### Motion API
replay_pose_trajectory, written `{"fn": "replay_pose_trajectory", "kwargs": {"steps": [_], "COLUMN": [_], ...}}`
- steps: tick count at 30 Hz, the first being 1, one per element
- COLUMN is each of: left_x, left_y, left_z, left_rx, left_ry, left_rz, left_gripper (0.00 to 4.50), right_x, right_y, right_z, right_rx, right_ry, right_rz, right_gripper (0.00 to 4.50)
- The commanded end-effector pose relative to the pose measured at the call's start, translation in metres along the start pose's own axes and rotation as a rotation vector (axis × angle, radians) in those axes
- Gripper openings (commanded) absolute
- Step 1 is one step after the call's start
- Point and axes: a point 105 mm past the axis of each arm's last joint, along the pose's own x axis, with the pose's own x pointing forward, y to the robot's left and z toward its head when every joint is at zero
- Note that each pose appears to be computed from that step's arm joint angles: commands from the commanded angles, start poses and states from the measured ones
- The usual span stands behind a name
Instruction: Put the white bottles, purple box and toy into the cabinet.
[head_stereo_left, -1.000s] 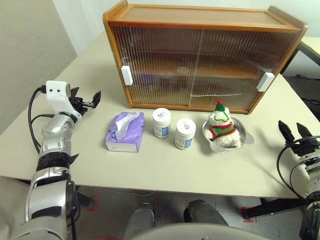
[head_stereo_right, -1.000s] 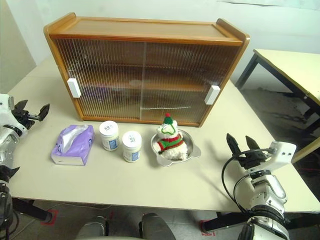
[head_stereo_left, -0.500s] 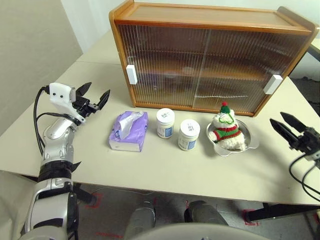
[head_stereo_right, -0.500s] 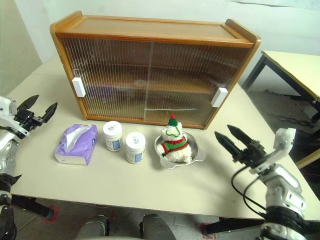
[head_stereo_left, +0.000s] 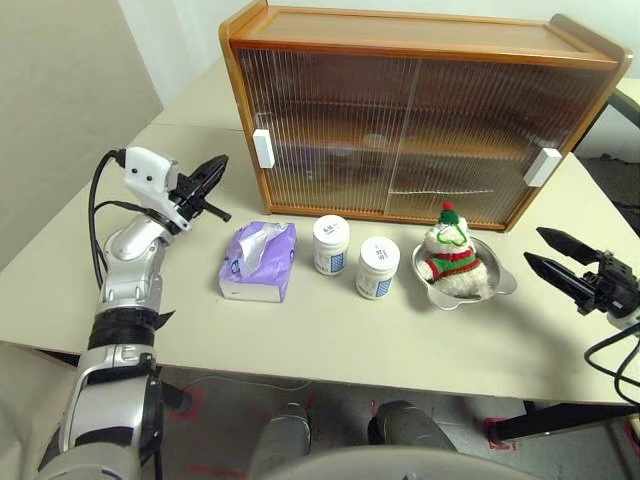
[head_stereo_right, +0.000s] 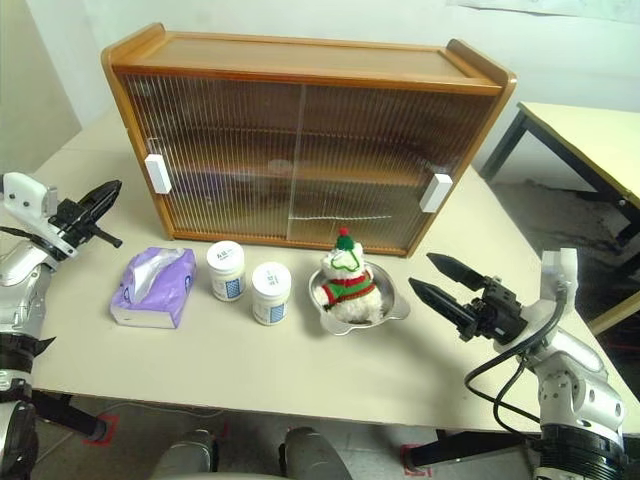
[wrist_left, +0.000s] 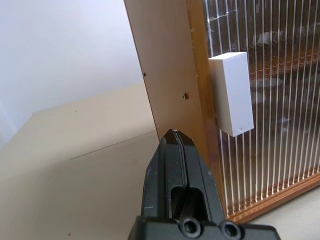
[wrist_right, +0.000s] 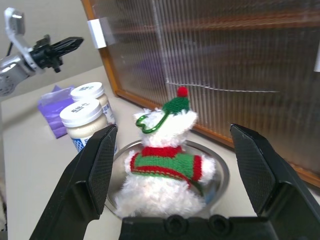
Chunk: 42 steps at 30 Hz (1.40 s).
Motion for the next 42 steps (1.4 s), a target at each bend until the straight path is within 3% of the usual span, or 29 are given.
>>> {"fn": "replay_pose_trajectory", "kwargs": {"steps": [1, 14, 42], "left_x": [0.008, 0.023, 0.037], "left_y": [0.0, -0.028, -0.022], "left_z": [0.003, 0.013, 0.013], "left_rx": [0.028, 0.063, 0.076], "left_ry": [0.002, -0.051, -0.019], "left_rz": [-0.02, -0.199, -0.147], "left_gripper": [0.02, 0.02, 0.02], "right_x": [0.002, 0.009, 0.021], "right_y": [-0.001, -0.003, -0.004], "right_z": [-0.005, -0.01, -0.014], "right_rx": [0.013, 0.008, -0.001], "right_ry": [-0.002, -0.012, -0.005], "right_rz": [0.006, 0.043, 0.083], "right_gripper": [4.5, 4.5, 4.5]}}
